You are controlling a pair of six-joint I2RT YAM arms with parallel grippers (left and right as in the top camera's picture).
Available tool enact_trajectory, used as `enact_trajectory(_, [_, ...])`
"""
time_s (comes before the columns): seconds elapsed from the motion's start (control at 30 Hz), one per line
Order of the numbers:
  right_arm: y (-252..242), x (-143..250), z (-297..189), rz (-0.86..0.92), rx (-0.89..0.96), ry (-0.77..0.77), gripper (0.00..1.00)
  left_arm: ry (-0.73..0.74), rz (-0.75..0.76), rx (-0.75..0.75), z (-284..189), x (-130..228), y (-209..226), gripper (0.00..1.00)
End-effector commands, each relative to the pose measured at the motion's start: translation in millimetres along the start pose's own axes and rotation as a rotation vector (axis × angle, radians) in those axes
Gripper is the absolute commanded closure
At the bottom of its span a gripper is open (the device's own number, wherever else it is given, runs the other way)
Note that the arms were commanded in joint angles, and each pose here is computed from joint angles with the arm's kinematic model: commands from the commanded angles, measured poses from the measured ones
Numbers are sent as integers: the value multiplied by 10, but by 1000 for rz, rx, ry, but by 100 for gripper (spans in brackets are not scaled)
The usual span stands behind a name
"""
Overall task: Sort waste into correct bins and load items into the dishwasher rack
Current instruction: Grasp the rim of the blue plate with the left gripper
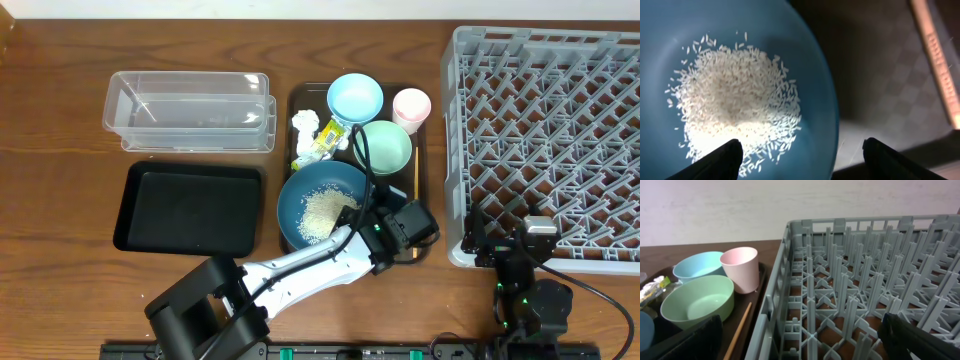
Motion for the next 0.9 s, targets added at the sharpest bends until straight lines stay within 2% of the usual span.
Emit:
enact_trajectory(0.0, [-26,-2,-2,14,13,-2,1,-11,-21,-25,44,-48,12,21])
enact_trajectory(0.47, [-26,-2,-2,14,13,-2,1,4,-83,-32,152,43,10,25])
enact_trajectory(0.7, [-26,-2,-2,14,13,-2,1,10,-100,-2,158,50,-29,39])
enact_trajectory(0.87, [-26,-2,-2,14,13,-2,1,18,-96,-7,179,78,-25,40])
Point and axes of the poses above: each gripper's point midway between its finger pads, its own z axis out along the fingers, its own y axis along the line the jaws close on, x = y × z, the point moved 5 cm from there along -z, back along the fingers, and after that the axes turned 10 degrees about z, right-handed, at the moved point
